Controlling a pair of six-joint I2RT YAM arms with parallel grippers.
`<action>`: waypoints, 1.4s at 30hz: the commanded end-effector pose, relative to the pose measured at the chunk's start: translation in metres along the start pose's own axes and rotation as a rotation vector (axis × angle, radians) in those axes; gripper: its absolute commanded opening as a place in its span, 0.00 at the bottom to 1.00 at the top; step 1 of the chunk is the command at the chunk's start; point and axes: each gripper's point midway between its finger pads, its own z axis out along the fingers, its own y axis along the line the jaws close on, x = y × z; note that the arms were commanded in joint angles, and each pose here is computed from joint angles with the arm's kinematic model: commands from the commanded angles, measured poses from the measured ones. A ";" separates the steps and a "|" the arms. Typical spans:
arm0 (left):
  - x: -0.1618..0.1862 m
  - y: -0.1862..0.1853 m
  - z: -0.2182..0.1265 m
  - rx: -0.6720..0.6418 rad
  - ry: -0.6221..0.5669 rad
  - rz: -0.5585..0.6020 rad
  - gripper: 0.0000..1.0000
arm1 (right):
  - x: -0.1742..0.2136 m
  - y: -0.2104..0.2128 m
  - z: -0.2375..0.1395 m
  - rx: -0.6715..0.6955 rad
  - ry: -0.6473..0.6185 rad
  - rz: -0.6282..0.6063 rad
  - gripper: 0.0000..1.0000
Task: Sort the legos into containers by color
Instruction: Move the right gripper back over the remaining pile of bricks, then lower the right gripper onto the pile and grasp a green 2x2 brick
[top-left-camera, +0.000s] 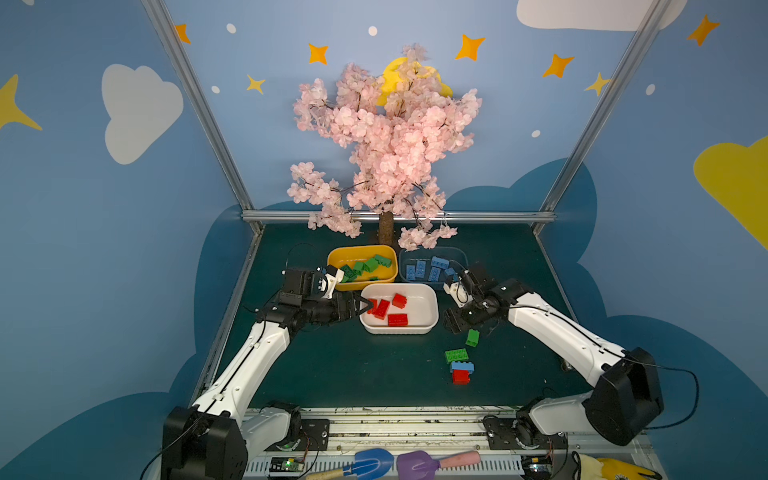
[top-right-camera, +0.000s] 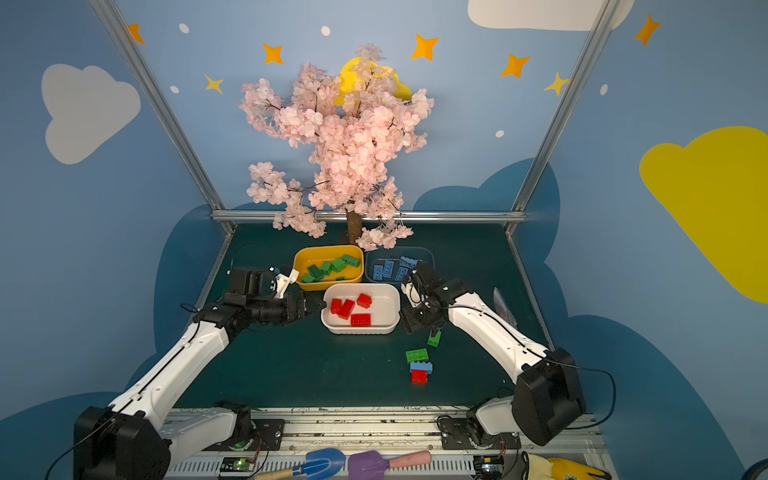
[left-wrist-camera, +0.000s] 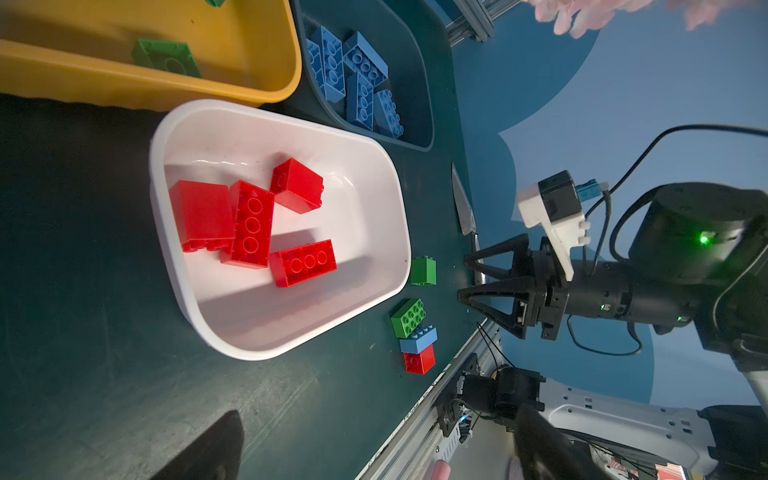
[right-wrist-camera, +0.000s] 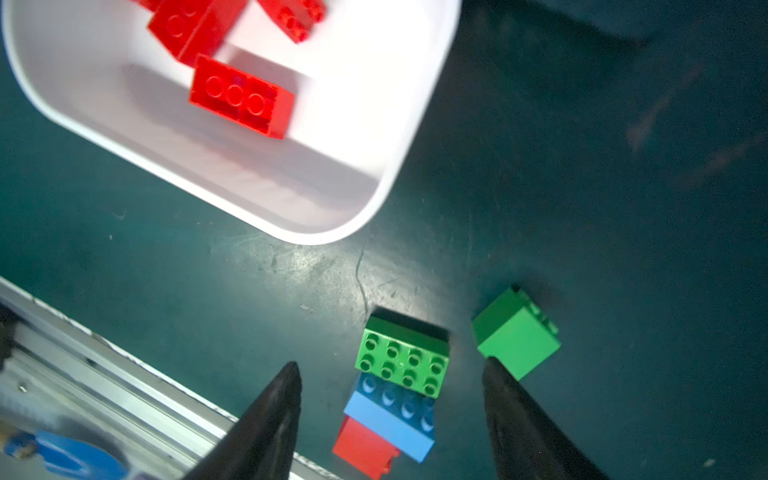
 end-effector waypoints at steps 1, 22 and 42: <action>0.003 0.002 0.002 0.011 0.016 0.006 0.99 | 0.029 -0.011 -0.001 0.070 0.012 0.463 0.68; 0.009 0.007 0.002 -0.008 0.030 0.016 1.00 | 0.053 -0.016 0.061 0.078 0.003 0.945 0.65; 0.012 0.012 0.003 -0.020 0.040 0.013 0.99 | 0.080 -0.025 0.079 0.182 0.087 1.100 0.64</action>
